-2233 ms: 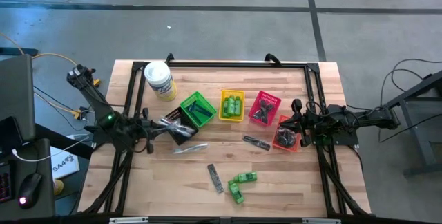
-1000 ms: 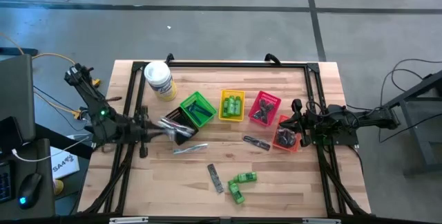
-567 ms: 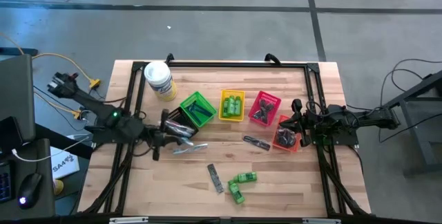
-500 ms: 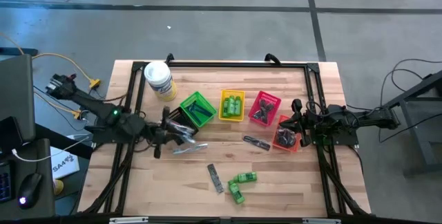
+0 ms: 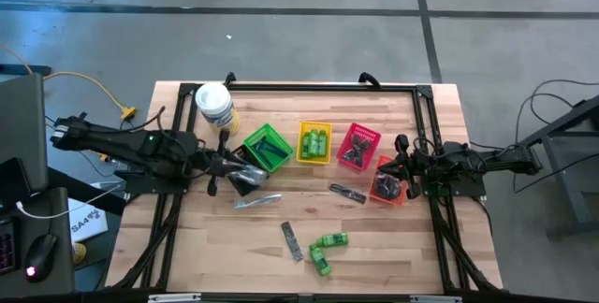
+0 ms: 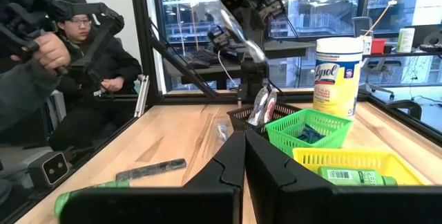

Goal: Pick & Place Travel size toiletries
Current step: Put the bottom blue toothbrush into the black bin, then put the top black hair comb into the red bin

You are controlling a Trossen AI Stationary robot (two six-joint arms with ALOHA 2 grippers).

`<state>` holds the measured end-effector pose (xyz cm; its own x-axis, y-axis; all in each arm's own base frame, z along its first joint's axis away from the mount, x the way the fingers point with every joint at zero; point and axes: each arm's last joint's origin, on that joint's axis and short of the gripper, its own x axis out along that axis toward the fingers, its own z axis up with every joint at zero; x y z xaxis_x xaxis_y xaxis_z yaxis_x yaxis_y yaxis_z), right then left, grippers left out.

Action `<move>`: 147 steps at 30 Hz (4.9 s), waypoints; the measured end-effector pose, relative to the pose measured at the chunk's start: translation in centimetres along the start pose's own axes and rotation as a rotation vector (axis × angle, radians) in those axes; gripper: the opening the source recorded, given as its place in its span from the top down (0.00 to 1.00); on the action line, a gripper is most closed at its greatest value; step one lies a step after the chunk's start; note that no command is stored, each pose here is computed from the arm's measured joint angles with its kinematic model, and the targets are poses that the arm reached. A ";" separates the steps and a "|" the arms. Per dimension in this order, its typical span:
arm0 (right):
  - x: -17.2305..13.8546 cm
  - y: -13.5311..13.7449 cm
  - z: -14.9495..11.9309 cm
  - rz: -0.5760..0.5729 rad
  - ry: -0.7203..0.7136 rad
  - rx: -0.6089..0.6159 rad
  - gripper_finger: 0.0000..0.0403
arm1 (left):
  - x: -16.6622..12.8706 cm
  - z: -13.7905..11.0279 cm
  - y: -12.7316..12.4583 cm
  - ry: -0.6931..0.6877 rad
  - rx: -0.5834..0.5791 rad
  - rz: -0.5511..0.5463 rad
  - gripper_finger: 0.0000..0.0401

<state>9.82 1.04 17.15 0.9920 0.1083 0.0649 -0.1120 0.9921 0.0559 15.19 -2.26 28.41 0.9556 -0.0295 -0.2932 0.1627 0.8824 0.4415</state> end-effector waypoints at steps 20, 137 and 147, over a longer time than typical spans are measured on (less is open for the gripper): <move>0.0 0.0 -0.1 -0.002 0.009 0.000 0.99 | 3.9 -3.2 1.2 0.200 -0.002 -0.109 0.95; 0.0 0.0 -0.1 -0.004 0.015 0.018 0.99 | 4.6 -11.0 -0.5 0.273 -0.151 -0.019 0.78; 0.0 0.0 -0.2 -0.004 0.025 0.020 0.99 | 3.9 -7.3 1.4 0.206 -0.375 -0.030 0.78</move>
<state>9.83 1.04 16.91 0.9935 0.1065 0.0399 -0.1093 0.9911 0.0759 17.39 2.26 21.69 0.8766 0.0033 -0.4813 0.0526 0.9933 0.1026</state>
